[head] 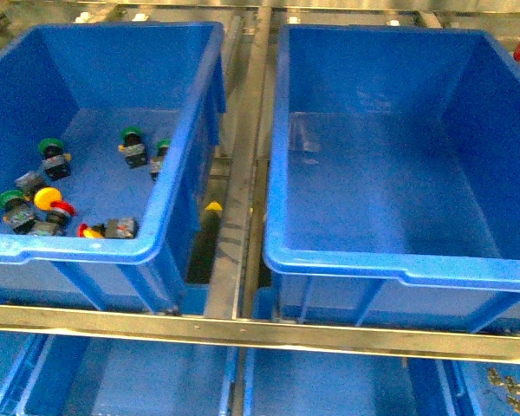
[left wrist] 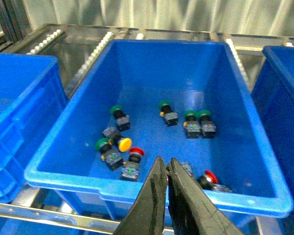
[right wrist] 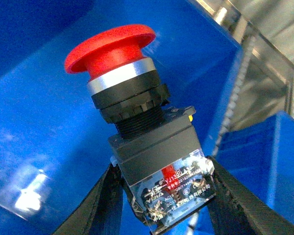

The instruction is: Pick red and yellow buttons and place in box

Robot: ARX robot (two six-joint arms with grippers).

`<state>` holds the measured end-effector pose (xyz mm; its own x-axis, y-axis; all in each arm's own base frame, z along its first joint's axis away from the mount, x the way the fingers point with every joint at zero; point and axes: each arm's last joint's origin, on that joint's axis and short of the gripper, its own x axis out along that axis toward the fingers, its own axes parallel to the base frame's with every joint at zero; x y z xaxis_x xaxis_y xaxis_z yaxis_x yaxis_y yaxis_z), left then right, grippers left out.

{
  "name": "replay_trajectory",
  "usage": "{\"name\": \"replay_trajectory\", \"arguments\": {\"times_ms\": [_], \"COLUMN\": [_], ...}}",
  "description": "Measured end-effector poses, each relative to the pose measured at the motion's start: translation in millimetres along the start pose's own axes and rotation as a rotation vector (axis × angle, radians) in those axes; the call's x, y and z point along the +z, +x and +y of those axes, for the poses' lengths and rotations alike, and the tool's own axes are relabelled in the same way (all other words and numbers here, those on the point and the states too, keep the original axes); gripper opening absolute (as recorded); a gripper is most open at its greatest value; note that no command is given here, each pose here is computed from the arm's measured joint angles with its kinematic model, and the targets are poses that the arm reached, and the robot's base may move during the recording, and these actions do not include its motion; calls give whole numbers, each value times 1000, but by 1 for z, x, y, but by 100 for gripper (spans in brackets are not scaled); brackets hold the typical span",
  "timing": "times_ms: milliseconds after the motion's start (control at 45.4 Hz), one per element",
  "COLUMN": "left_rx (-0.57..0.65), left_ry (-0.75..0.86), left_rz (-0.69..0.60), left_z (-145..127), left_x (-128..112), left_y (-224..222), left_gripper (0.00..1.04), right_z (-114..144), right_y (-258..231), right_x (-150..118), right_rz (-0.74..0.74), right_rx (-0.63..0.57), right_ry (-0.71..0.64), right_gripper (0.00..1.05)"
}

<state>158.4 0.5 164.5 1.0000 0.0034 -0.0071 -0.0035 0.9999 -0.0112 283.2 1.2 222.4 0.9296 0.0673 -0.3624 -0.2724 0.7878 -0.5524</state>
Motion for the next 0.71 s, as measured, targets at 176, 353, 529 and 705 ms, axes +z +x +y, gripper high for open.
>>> {"name": "replay_trajectory", "arguments": {"times_ms": [176,353,529,705], "left_rx": [0,0,-1,-4], "left_ry": [0,1,1,1], "left_rz": [5,-10,-21,-25], "left_z": [0,0,0,0], "left_x": [-1,3,7,8], "left_y": [-10,-19,-28,-35], "left_gripper": [2,2,2,2], "right_z": [0,-1,0,3], "right_y": [0,0,2,4], "right_x": [0,2,3,5], "right_rz": [7,11,10,5], "right_rx": [-4,-12,-10,3], "right_ry": [0,-1,-4,-3], "right_gripper": [39,39,39,39]}}
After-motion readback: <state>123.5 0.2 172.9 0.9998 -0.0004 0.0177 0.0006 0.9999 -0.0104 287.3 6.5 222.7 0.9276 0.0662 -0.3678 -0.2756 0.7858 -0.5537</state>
